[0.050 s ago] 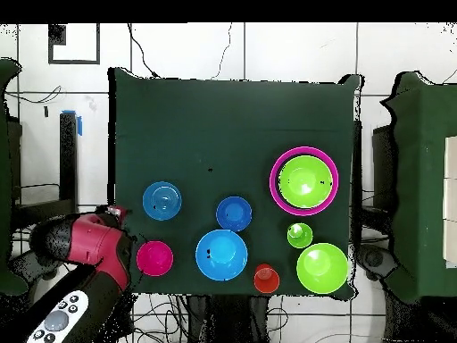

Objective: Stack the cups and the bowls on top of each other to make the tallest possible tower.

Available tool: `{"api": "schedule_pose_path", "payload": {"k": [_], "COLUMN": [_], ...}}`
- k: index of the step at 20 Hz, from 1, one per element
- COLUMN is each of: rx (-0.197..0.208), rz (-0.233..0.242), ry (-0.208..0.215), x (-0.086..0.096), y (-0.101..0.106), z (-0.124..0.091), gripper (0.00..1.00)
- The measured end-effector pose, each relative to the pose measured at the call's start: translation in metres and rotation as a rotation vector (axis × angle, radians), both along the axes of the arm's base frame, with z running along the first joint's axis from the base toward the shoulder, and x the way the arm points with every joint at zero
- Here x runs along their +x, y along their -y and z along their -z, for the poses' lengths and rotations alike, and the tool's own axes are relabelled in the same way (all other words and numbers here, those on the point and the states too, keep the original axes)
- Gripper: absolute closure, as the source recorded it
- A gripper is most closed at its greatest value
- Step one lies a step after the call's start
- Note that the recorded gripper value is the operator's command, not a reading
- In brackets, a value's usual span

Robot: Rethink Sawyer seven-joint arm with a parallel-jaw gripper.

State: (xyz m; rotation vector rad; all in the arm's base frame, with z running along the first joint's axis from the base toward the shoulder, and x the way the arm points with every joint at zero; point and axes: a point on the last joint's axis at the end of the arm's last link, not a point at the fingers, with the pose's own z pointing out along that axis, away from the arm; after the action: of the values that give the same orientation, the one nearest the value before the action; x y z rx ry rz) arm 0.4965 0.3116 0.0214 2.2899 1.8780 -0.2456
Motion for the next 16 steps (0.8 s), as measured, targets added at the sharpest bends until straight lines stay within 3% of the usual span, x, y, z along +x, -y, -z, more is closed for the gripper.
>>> {"api": "schedule_pose_path", "payload": {"k": [5, 12, 16], "rx": [-0.038, -0.085, -0.102], "rz": [-0.056, -0.139, -0.163], "ry": [0.021, 0.049, 0.05], "x": [-0.009, 0.0, 0.0], "y": [0.019, 0.063, 0.077], "z": [0.01, 0.028, 0.035], "gripper": [0.0, 0.0, 0.0]}}
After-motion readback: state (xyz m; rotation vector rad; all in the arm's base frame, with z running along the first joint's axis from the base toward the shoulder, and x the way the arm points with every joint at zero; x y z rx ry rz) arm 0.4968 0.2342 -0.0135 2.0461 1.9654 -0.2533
